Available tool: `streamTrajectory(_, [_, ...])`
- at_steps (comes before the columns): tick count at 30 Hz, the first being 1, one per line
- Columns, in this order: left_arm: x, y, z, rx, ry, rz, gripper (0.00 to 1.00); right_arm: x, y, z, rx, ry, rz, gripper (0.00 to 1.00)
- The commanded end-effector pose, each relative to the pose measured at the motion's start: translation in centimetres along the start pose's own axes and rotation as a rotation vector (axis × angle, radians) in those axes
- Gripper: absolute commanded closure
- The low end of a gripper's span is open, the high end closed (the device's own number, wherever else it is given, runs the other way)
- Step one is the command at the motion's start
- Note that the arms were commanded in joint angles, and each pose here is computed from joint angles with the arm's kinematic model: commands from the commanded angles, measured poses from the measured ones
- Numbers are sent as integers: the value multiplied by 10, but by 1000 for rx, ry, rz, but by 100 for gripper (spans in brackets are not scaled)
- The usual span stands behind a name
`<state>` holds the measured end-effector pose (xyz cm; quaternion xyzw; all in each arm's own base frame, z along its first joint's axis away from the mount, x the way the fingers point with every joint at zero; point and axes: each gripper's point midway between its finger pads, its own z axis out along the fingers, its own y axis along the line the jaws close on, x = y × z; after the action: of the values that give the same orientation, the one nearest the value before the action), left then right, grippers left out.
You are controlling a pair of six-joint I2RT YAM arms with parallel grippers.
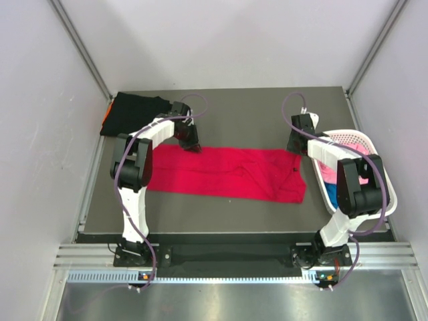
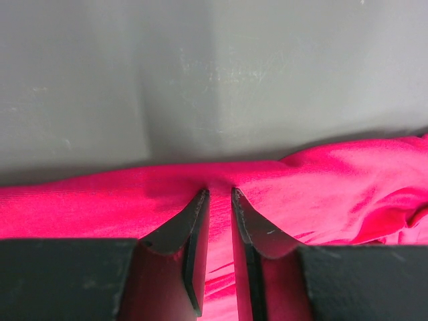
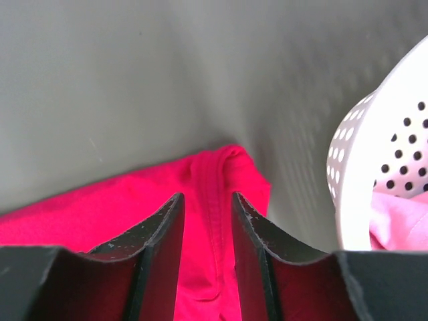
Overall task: Fold and stack the t-shirts
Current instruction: Fold the tshirt
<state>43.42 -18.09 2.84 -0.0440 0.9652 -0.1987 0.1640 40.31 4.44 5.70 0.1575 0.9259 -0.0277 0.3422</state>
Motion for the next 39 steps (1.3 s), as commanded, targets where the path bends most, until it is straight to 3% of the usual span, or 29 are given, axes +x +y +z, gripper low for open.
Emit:
streamTrajectory(1, [14, 30, 13, -97, 46, -26, 75, -25, -4, 3, 23, -95, 21, 65])
streamTrajectory(14, [15, 34, 10, -124, 51, -30, 76, -12, -2, 29, -18, -27, 55, 63])
streamTrajectory(16, [15, 36, 10, -130, 55, -35, 76, -9, 0, 33, -20, -10, 52, 70])
streamTrajectory(17, [17, 37, 10, -138, 63, -35, 76, -10, 0, 33, -21, -11, 56, 85])
streamTrajectory(19, [18, 43, 10, -168, 63, -36, 76, -12, -2, 33, -9, -16, 60, 99])
streamTrajectory(20, [20, 49, 10, -191, 71, -42, 76, -14, -4, 33, -3, -18, 63, 100])
streamTrajectory(26, [21, 66, 10, -253, 56, -70, 76, -33, -24, 25, 94, -70, 51, 100])
streamTrajectory(39, [21, 84, 10, -307, 61, -105, 76, -33, -40, 30, 111, -55, 89, 100])
